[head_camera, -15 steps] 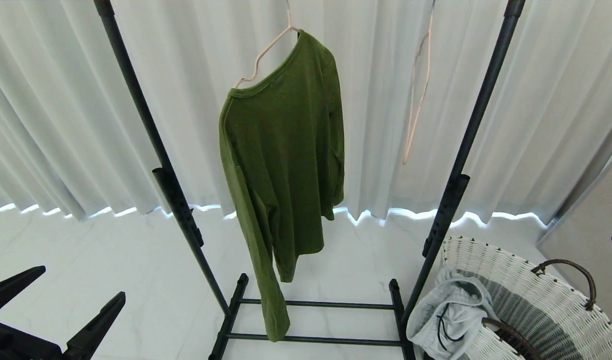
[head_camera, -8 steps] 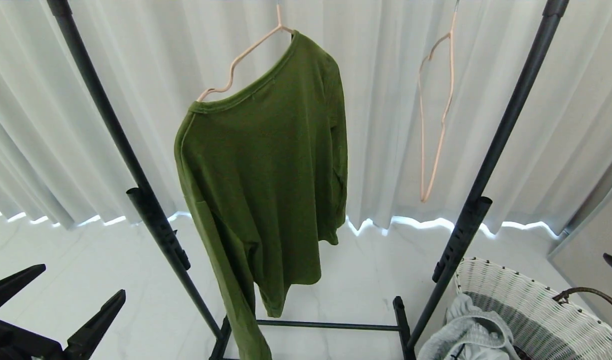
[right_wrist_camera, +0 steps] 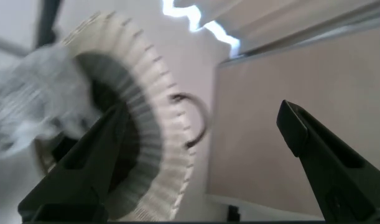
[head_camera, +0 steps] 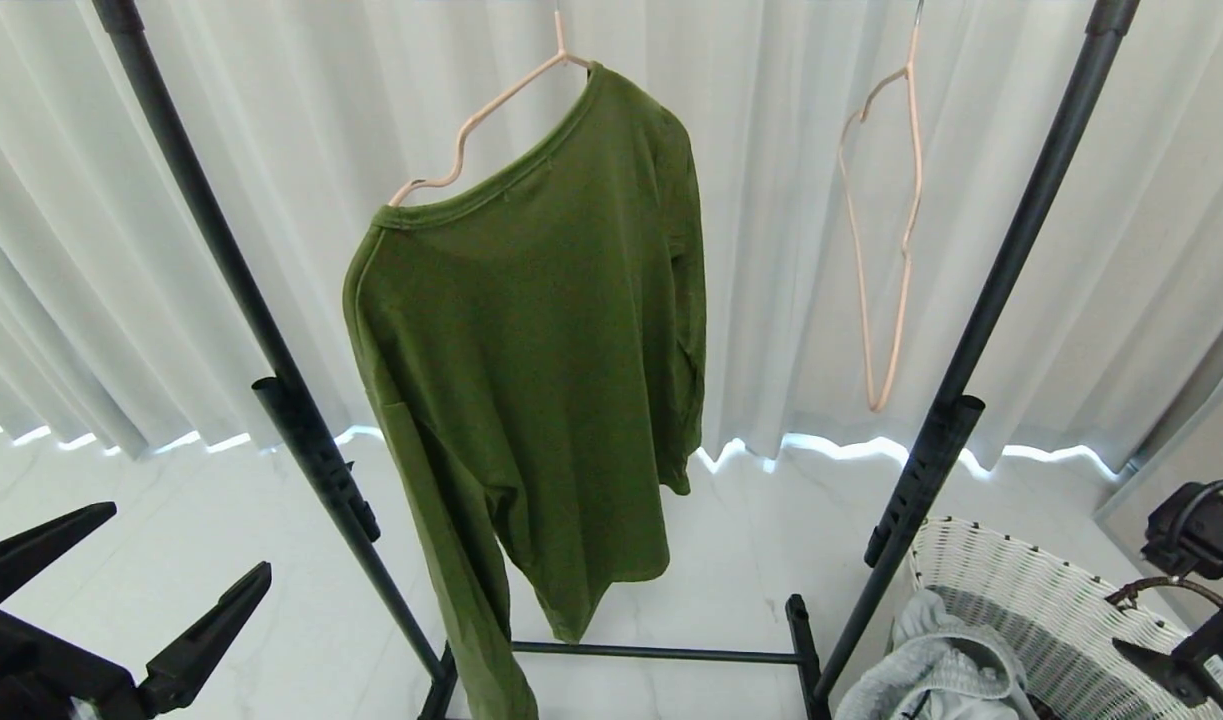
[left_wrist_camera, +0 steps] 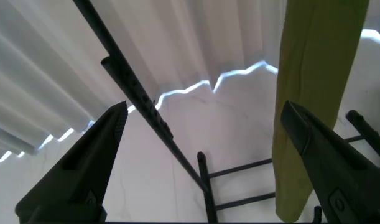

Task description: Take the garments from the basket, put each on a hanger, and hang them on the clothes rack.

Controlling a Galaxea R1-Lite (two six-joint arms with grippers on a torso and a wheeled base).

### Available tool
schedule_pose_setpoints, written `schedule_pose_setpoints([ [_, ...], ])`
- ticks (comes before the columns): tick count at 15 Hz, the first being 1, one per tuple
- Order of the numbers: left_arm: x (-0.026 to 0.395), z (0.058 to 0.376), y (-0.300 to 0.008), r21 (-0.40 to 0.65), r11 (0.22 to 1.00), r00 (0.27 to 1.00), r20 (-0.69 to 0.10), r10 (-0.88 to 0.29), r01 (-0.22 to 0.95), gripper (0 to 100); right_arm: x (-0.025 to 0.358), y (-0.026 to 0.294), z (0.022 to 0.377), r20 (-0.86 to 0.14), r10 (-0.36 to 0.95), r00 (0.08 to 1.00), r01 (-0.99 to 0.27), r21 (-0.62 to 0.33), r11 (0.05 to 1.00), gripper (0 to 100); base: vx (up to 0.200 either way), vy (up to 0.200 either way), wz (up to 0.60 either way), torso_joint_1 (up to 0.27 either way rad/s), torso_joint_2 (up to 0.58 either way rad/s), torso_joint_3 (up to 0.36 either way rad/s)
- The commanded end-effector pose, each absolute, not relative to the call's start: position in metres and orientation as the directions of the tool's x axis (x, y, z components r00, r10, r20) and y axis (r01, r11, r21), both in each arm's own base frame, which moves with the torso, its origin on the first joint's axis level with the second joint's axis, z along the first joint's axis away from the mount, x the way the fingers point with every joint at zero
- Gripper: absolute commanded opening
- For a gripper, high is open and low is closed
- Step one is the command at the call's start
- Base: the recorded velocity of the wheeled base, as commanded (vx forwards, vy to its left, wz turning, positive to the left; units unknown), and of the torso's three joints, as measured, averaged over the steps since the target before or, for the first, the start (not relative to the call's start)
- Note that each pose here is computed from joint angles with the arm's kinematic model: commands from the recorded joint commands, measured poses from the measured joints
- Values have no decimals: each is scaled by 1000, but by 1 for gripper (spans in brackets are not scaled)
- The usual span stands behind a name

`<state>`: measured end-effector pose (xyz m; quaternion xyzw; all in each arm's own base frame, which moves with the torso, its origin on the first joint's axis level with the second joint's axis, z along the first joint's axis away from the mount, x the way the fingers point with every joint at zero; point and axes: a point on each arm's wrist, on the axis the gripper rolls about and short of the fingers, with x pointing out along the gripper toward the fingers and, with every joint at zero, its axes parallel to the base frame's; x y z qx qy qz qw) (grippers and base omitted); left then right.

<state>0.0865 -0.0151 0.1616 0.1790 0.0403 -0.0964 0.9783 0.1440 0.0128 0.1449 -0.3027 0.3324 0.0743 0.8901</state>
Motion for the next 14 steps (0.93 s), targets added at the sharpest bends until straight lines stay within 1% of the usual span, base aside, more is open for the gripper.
schedule_pose_setpoints([
  [1,92,163,-16,348,914,977,-127,-174,208,100,149,16,115,-727,-48,685,-416,-445,793,100,0,0,0,0,0,0],
  [3,96,164,-17,361,908,975,-139,-174,213,100,151,20,80,-749,-32,661,-426,-411,806,100,0,0,0,0,0,0],
  [6,97,162,-17,375,901,973,-148,-175,219,100,164,30,53,-761,-12,649,-394,-350,850,100,0,0,0,0,0,0],
  [8,97,163,-17,395,892,973,-148,-175,221,100,180,33,42,-756,-14,654,-367,-334,868,100,0,0,0,0,0,0],
  [11,97,162,-17,413,885,974,-150,-168,216,100,201,34,29,-750,-38,660,-338,-342,876,100,0,0,0,0,0,0],
  [14,98,162,-17,417,884,975,-151,-161,211,100,219,28,21,-759,-69,647,-304,-340,890,100,0,0,0,0,0,0],
])
